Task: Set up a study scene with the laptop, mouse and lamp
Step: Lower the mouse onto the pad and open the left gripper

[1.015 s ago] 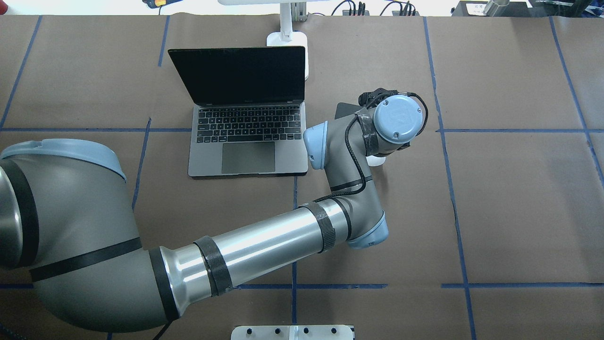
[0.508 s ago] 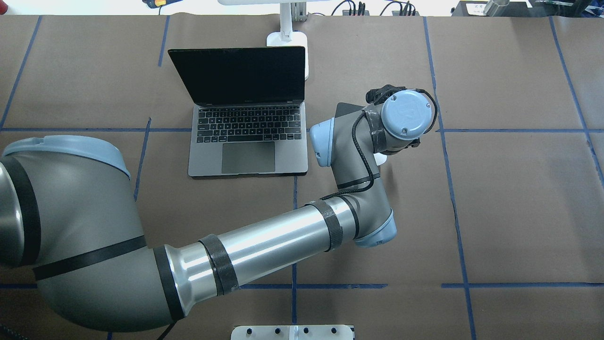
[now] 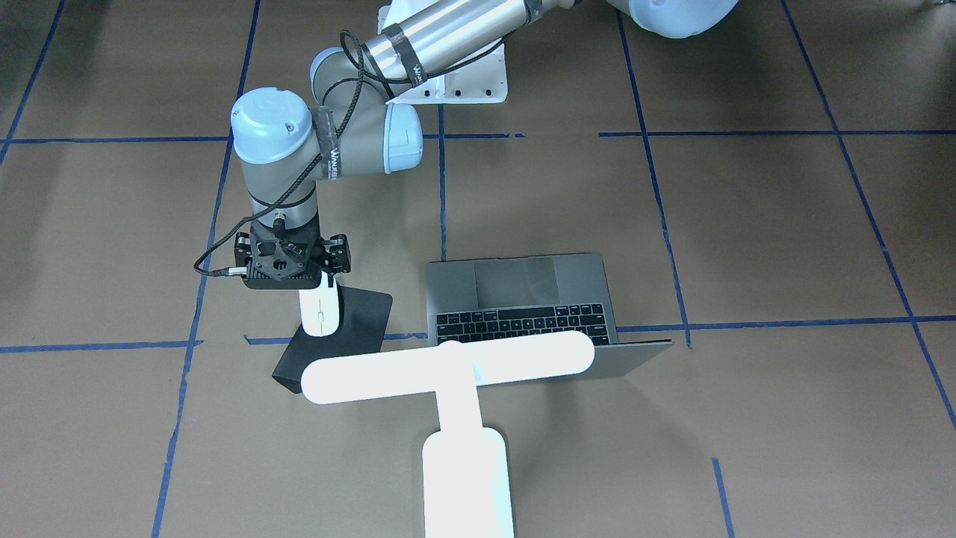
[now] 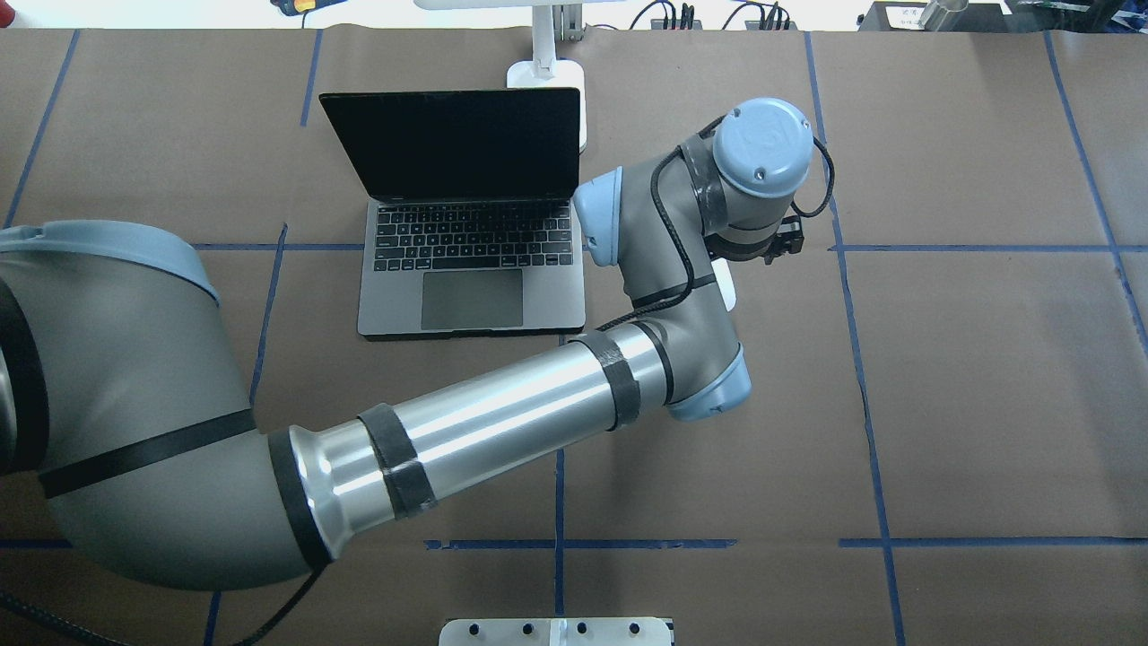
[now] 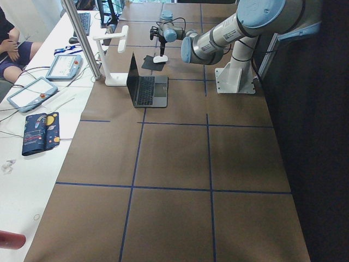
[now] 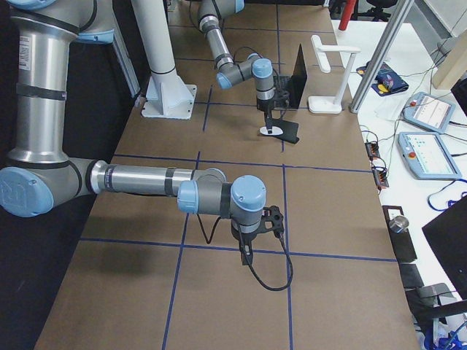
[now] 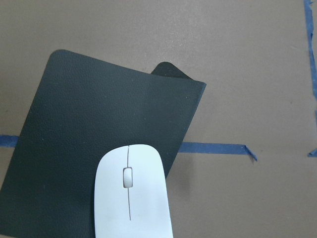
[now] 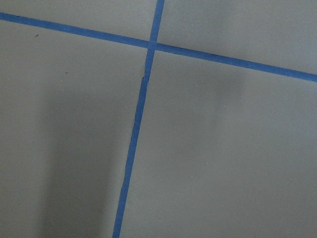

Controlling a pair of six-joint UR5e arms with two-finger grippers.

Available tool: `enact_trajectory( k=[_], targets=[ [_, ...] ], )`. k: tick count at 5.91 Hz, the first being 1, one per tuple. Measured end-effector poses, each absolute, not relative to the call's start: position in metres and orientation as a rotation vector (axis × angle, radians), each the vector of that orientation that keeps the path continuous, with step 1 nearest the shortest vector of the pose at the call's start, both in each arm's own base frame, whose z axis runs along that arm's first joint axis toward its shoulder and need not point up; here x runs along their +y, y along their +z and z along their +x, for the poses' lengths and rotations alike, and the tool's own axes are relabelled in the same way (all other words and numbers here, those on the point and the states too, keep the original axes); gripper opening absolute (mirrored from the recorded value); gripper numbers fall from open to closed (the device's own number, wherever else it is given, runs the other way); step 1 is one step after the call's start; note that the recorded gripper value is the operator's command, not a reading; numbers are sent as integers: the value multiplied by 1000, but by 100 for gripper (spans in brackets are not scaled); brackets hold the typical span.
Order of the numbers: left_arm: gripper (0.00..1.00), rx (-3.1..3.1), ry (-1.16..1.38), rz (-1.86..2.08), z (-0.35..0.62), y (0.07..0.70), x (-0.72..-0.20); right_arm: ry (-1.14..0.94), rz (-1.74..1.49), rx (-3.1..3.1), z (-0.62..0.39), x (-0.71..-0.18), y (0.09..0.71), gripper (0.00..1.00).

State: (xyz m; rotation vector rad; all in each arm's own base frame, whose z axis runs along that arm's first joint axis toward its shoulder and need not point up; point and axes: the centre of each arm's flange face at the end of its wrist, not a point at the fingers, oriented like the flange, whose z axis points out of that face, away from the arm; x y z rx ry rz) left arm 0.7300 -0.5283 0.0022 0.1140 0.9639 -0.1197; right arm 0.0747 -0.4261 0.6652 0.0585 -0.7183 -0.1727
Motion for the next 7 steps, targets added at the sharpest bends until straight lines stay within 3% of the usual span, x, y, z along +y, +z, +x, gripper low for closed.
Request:
enact_trajectory(
  k=[7],
  targets=[
    [100, 875, 154, 190, 502, 130, -421, -152, 46, -721, 75, -426, 669, 100]
  ],
)
